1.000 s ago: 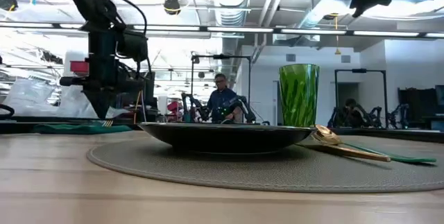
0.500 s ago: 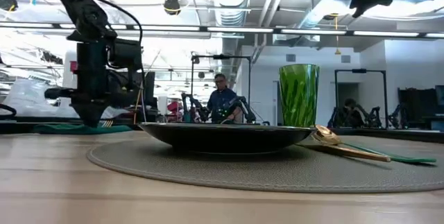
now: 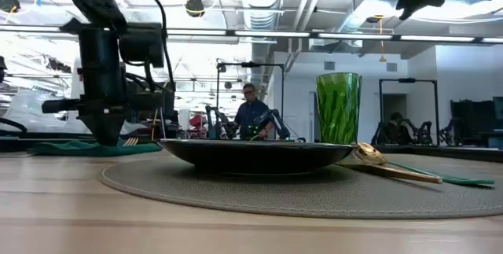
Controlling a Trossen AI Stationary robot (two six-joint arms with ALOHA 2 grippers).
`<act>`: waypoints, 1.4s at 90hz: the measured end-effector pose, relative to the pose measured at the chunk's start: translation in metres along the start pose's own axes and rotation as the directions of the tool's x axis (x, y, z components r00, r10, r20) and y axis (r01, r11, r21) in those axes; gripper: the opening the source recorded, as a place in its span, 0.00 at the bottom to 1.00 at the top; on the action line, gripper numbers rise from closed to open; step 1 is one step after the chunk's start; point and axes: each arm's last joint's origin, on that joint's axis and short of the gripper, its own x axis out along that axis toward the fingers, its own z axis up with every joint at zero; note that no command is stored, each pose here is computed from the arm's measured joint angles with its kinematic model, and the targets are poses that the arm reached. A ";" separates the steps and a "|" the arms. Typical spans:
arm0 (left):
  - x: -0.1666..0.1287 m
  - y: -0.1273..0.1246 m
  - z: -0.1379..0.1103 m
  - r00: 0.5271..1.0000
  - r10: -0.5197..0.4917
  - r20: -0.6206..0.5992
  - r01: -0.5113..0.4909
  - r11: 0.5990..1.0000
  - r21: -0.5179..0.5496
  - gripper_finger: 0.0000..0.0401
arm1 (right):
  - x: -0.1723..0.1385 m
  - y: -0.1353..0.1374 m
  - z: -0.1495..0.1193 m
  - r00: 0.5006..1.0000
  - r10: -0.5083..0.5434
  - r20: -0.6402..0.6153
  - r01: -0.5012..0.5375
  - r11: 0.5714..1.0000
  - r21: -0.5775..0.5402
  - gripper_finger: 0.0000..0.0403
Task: Set table place
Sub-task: Move the green napkin to the left of the gray placemat
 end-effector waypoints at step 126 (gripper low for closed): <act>-0.025 -0.028 -0.124 0.928 -0.319 -0.192 0.300 0.946 -0.123 0.00 | 0.002 0.017 -0.001 0.997 0.074 -0.017 -0.075 0.992 -0.100 0.40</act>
